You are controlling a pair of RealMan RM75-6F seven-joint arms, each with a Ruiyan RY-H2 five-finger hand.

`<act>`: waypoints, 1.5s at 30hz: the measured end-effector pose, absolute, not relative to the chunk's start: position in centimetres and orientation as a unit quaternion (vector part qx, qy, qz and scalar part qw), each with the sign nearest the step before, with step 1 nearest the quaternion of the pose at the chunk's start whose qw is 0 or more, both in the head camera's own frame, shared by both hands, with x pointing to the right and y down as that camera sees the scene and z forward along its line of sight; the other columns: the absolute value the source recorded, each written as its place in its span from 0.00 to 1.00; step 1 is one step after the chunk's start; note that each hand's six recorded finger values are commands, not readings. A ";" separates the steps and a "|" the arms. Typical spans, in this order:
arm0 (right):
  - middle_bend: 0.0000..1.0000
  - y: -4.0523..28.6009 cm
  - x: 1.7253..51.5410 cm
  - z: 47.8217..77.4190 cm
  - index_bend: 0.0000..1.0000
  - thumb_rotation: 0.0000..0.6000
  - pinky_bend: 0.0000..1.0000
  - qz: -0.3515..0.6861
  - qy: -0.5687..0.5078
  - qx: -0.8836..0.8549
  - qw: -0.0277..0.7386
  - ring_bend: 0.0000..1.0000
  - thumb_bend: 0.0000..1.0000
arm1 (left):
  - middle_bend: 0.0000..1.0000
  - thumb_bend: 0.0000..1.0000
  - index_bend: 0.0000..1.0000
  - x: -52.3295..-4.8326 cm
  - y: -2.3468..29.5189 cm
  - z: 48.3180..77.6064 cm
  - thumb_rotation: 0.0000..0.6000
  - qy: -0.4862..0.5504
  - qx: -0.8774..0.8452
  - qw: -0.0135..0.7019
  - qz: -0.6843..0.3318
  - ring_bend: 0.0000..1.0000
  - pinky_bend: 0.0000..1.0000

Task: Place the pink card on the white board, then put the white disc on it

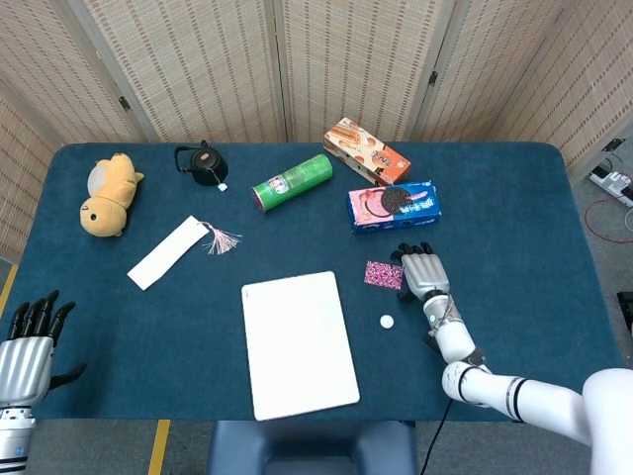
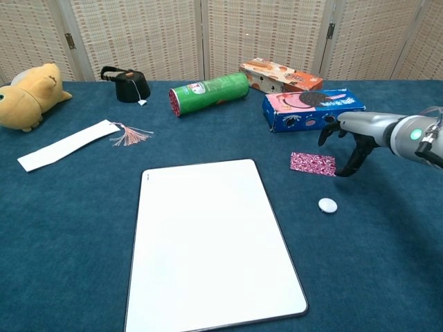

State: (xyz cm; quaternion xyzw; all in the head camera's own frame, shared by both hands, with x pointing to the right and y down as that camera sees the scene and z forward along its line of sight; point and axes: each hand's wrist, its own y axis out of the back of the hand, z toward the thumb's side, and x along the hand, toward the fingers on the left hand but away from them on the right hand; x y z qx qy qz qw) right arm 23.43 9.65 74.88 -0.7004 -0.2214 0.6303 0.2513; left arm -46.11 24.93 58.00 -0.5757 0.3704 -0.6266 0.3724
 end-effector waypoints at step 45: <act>0.13 9.2 21.1 76.8 0.31 1.00 0.03 0.644 -0.197 -0.690 0.266 0.12 0.30 | 0.05 0.13 0.16 -47.1 25.5 57.9 1.00 0.374 -0.569 0.365 -0.634 0.08 0.00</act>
